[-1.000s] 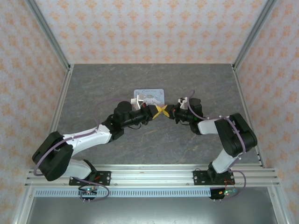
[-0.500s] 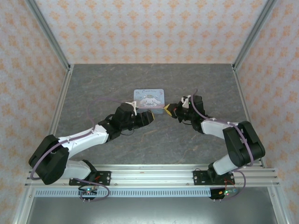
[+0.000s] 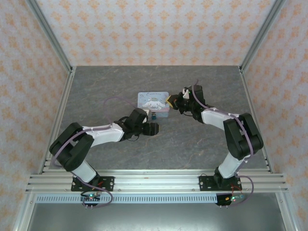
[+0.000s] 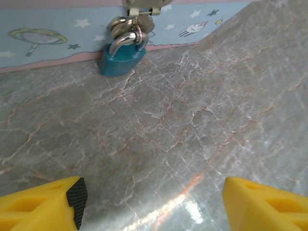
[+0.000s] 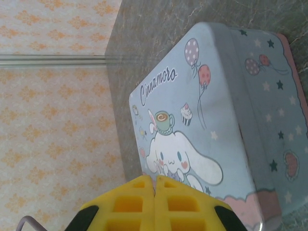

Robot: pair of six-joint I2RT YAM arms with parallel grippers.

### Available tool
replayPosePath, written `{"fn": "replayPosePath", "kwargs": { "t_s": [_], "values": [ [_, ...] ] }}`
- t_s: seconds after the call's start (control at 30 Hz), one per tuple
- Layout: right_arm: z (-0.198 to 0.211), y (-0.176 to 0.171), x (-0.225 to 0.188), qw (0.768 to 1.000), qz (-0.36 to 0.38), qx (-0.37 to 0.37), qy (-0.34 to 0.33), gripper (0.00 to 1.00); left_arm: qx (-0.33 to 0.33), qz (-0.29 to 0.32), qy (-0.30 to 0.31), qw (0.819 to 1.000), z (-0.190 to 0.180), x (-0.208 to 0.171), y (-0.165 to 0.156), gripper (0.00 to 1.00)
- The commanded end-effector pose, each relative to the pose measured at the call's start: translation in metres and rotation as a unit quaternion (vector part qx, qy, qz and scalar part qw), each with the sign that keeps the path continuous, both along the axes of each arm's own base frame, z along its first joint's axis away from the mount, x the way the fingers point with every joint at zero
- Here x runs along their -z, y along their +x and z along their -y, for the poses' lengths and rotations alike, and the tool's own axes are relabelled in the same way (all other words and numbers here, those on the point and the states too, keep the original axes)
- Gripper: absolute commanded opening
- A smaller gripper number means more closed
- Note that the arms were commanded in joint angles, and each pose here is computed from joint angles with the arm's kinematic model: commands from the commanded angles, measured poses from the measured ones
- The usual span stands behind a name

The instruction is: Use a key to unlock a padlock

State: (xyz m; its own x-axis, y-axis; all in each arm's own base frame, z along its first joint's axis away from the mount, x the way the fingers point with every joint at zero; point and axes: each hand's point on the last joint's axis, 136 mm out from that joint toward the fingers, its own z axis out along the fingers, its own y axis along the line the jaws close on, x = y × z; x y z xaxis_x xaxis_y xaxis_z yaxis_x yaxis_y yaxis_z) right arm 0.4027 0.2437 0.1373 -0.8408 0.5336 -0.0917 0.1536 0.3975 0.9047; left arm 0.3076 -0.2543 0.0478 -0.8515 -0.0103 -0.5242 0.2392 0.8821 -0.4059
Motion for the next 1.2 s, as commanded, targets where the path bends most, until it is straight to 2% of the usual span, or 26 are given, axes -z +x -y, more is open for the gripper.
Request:
{"fn": "replayPosePath", "kwargs": {
  "t_s": [0.0,0.3,0.57,0.83,0.9,1.17],
  "values": [
    [-0.003,0.008,0.008,1.0,-0.006,-0.001,-0.009,0.0,0.011,0.066,0.019,0.998,0.002,-0.012,0.028,0.74],
    [-0.009,0.018,0.022,1.0,-0.019,-0.001,-0.004,0.0,-0.005,0.078,0.034,0.996,-0.003,0.013,0.057,0.73],
    [-0.014,0.029,0.019,1.0,-0.017,-0.007,-0.004,0.0,0.0,0.098,0.027,0.995,0.006,0.009,0.082,0.72],
    [-0.016,0.027,0.027,1.0,-0.023,-0.015,-0.004,0.0,0.018,0.107,0.017,0.994,0.017,0.009,0.093,0.72],
    [-0.015,0.026,0.029,1.0,-0.024,-0.016,-0.005,0.0,0.017,0.1,0.022,0.995,0.017,0.021,0.094,0.71],
    [-0.015,0.023,0.041,0.999,-0.036,-0.018,-0.003,0.0,0.014,0.111,0.009,0.994,0.025,0.028,0.104,0.69]
  ]
}}
